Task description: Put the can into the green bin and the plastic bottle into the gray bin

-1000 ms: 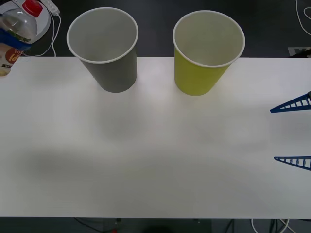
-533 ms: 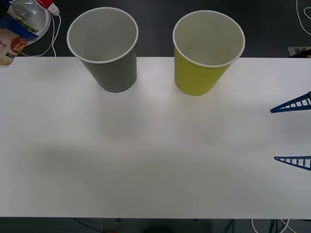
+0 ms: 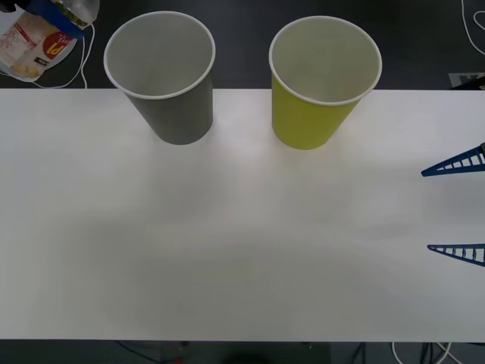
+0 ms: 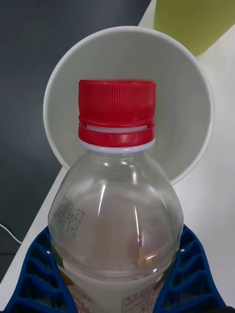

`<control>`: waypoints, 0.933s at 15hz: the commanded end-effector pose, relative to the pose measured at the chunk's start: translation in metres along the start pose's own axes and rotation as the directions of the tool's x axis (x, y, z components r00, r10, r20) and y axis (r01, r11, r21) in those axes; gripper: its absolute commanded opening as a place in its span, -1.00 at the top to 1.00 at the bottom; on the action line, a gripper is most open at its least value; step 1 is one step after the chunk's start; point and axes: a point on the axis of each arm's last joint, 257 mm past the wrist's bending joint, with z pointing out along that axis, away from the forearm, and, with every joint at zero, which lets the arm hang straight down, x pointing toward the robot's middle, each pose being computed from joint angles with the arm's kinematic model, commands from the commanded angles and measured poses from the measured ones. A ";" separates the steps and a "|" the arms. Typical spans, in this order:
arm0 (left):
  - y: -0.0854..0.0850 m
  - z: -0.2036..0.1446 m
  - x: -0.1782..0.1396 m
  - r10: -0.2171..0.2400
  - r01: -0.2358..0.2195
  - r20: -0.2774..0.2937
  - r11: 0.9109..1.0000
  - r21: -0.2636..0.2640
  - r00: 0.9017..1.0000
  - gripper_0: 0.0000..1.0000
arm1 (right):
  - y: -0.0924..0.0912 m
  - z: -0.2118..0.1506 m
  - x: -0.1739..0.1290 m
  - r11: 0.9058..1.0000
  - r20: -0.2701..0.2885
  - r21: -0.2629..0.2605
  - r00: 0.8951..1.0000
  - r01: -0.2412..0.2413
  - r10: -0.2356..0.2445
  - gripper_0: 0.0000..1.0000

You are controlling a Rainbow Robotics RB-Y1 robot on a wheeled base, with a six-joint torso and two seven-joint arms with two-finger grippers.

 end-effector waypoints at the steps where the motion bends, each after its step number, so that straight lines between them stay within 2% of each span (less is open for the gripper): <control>1: 0.002 0.007 -0.019 -0.008 0.008 0.011 1.000 0.008 1.000 1.00 | 0.000 0.000 0.000 1.000 0.000 0.000 1.000 0.000 0.000 -1.00; 8: -0.003 0.037 -0.067 -0.056 0.055 0.035 0.998 0.040 0.998 1.00 | 0.000 0.000 0.000 1.000 0.000 0.000 1.000 0.000 0.000 -1.00; 12: -0.001 0.044 -0.086 -0.072 0.072 0.014 0.997 0.015 0.997 1.00 | 0.000 0.000 0.000 1.000 0.000 0.000 1.000 0.000 0.000 -1.00; 14: -0.002 0.044 -0.099 -0.090 0.090 0.020 0.996 0.014 0.996 1.00 | 0.000 0.000 0.000 1.000 0.000 0.000 1.000 0.000 0.000 -1.00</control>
